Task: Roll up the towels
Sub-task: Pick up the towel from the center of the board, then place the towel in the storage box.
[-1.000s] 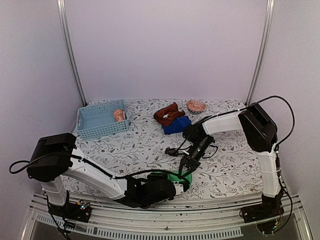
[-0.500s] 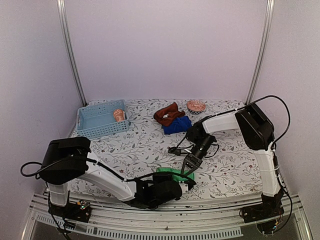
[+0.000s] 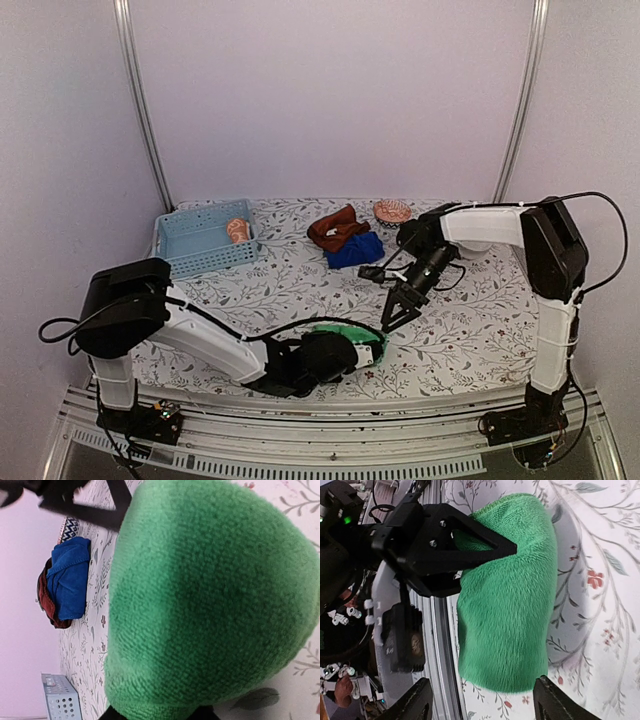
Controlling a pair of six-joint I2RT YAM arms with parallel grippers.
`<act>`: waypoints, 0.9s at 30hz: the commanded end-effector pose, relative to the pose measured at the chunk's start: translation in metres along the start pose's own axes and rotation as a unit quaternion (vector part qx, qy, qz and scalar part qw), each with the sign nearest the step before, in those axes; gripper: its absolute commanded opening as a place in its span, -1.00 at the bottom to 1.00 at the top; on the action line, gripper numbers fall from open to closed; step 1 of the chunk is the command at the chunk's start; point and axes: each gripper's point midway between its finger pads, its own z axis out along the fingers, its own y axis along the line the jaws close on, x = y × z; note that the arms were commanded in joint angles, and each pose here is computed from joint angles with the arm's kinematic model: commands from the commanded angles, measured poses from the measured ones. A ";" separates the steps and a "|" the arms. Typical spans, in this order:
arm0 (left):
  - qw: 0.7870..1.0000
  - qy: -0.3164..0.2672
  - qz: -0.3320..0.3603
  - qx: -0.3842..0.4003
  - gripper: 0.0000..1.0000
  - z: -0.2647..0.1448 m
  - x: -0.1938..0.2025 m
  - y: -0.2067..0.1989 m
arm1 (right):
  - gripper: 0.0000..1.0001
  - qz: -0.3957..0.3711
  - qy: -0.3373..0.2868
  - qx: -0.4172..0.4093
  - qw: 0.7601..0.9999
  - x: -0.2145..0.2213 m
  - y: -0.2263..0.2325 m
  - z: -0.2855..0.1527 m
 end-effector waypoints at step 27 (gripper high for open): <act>0.934 0.210 -0.264 -0.119 -1.00 -0.010 0.119 0.216 | 0.50 -0.047 -0.159 0.111 0.980 0.024 0.012 -0.070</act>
